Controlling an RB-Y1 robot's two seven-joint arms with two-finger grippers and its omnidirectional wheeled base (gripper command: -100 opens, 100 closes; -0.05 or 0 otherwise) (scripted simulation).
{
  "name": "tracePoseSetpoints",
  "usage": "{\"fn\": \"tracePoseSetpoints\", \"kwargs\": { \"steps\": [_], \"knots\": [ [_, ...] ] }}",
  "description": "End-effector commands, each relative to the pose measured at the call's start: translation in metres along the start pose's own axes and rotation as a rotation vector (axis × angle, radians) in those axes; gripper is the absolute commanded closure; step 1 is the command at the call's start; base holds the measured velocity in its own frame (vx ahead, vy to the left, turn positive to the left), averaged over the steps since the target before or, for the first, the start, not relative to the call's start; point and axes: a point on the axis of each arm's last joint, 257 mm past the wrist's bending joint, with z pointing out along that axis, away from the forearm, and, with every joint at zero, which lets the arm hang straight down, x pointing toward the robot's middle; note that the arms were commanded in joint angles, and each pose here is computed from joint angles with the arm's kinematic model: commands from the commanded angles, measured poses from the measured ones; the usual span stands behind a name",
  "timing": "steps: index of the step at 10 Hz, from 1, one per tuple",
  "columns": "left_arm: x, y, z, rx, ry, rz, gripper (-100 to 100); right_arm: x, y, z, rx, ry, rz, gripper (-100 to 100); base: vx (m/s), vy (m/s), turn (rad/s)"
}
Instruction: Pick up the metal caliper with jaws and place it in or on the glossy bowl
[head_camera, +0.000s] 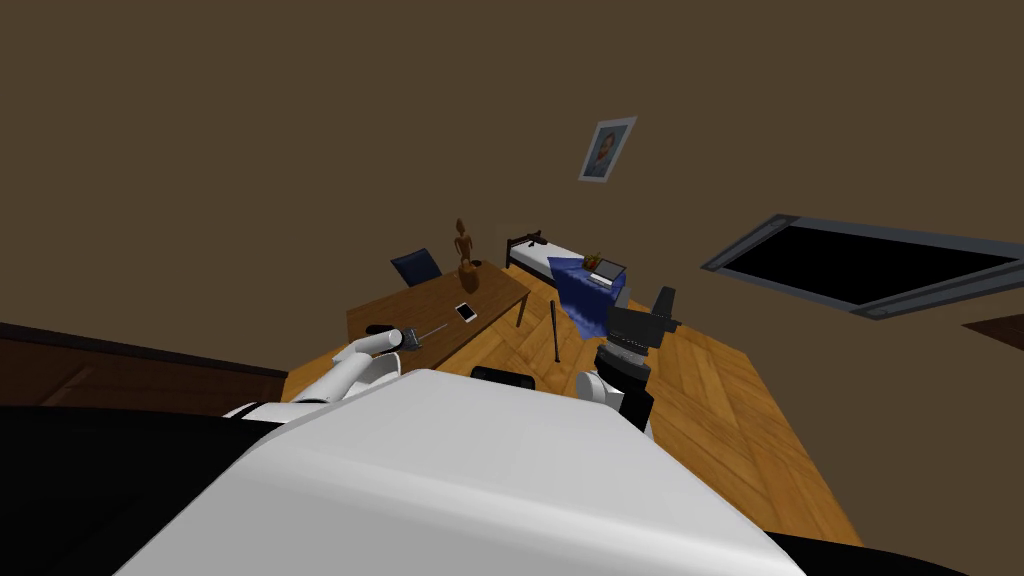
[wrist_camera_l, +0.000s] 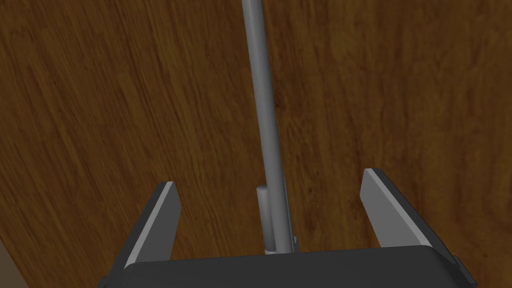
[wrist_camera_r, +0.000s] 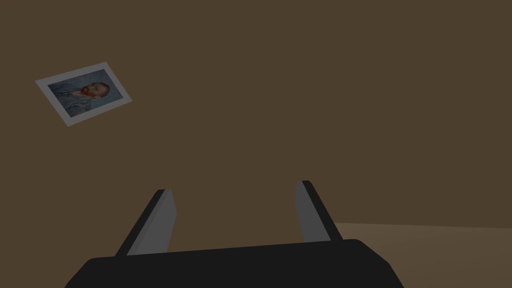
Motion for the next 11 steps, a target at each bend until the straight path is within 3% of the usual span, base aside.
{"fn": "tracePoseSetpoints", "kwargs": {
  "steps": [1,2,4,5,9,10,11],
  "knots": [
    [0.0,0.0,0.0,0.0,0.0,0.0,0,0.0,0.0,0.0,0.0,0.0,0.0,0,0.0,0.0,0.0],
    [0.003,0.011,0.008,0.001,-0.001,-0.002,-100,0.0,0.0,0.0,0.0,0.0,0.0,0,0.029,0.042,-0.01],
    [0.002,0.014,0.009,-0.002,-0.001,-0.003,-100,0.0,0.0,0.0,0.0,0.0,0.0,0,0.036,0.058,-0.017],
    [0.003,0.014,0.01,0.0,-0.001,-0.002,100,0.0,0.0,0.0,0.0,0.0,0.0,0,0.004,0.007,0.0],
    [0.003,0.014,0.01,0.0,-0.001,-0.002,100,0.0,0.0,0.0,0.0,0.0,0.0,0,0.0,0.0,0.0],
    [0.003,0.014,0.01,0.0,-0.001,-0.002,0,0.0,0.0,0.0,0.0,0.0,0.0,0,0.0,0.0,0.0],
    [0.001,0.004,0.003,0.001,0.0,-0.001,100,0.0,0.0,0.0,0.0,0.0,0.0,0,-0.027,-0.05,0.017]
  ]
}}
